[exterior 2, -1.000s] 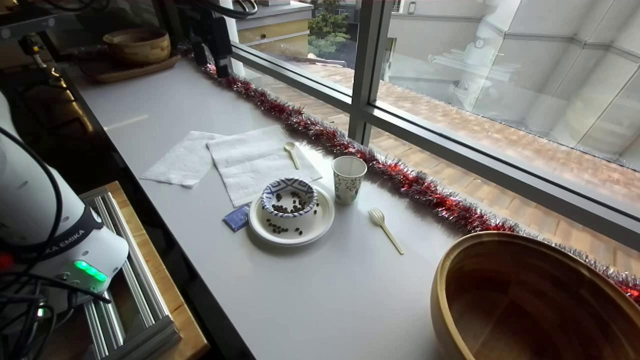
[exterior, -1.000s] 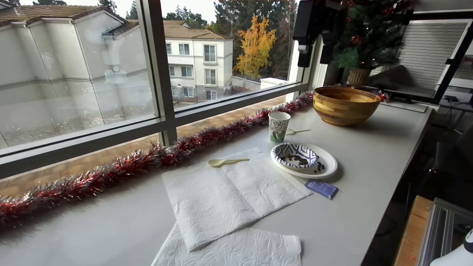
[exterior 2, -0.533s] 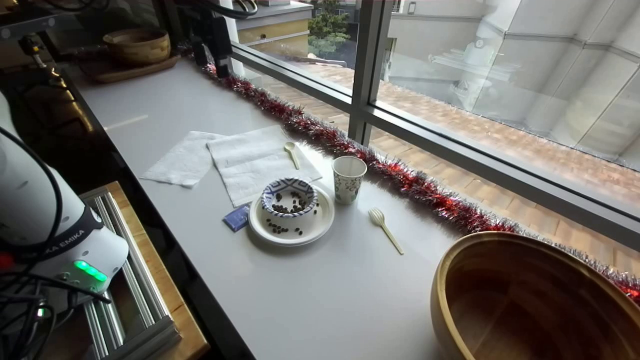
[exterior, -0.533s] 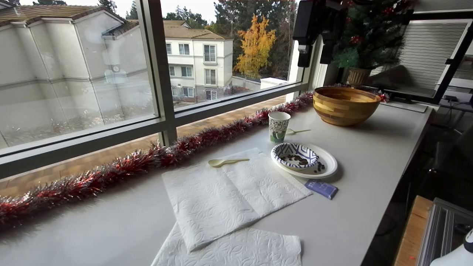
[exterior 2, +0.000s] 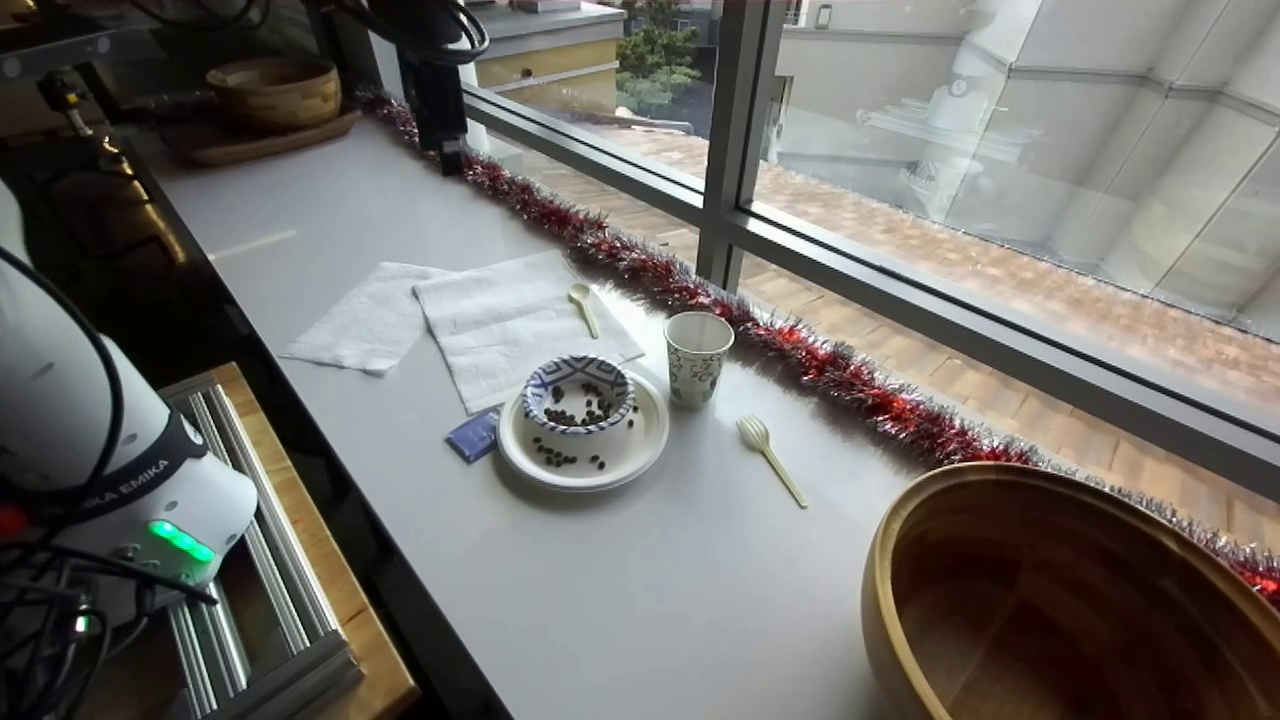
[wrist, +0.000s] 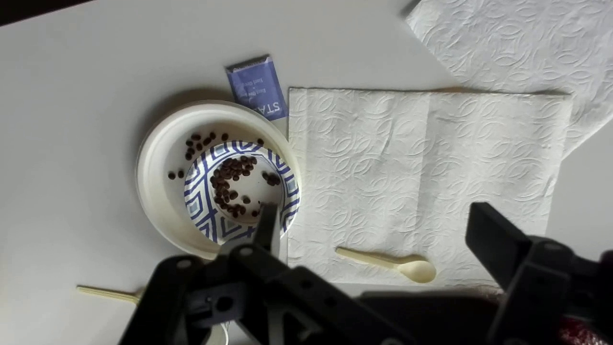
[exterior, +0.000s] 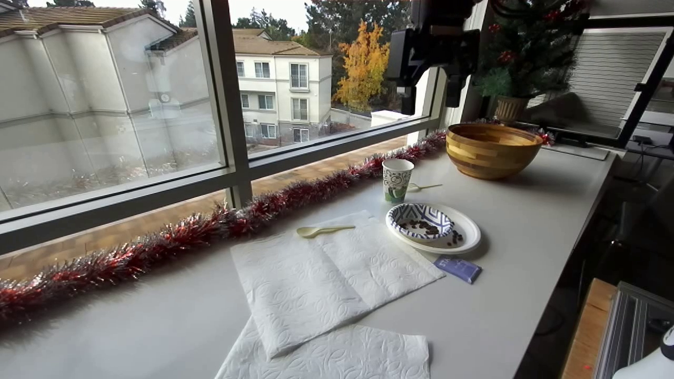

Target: Pour the contents in the smaller bowl on to the plate

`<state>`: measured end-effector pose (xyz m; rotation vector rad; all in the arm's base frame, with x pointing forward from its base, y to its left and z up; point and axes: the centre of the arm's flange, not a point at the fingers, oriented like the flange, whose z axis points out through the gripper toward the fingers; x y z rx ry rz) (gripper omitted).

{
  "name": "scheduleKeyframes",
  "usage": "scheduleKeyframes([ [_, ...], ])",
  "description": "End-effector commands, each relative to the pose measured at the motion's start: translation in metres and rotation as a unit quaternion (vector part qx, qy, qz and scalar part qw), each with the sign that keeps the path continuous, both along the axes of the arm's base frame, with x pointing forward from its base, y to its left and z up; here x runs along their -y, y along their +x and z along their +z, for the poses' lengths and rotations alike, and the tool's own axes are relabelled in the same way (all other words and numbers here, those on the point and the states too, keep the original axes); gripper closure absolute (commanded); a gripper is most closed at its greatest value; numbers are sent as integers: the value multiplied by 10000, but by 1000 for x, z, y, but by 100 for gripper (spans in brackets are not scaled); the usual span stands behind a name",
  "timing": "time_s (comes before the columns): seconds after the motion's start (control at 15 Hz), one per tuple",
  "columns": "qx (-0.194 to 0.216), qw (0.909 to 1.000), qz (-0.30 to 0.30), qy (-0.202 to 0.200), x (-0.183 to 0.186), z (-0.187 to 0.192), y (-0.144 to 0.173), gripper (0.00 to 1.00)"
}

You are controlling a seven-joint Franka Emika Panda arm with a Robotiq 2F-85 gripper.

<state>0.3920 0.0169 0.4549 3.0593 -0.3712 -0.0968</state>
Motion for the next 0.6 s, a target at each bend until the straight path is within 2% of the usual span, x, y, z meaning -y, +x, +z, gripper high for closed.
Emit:
scheduleKeyframes([
  [0.0, -113, 9951, -959, -211, -9, -28, 60, 0],
  [0.27, 77, 9793, -1976, -430, -9, -66, 97, 0],
  [0.53, 200, 9680, -2403, -700, 0, -109, 121, 0],
])
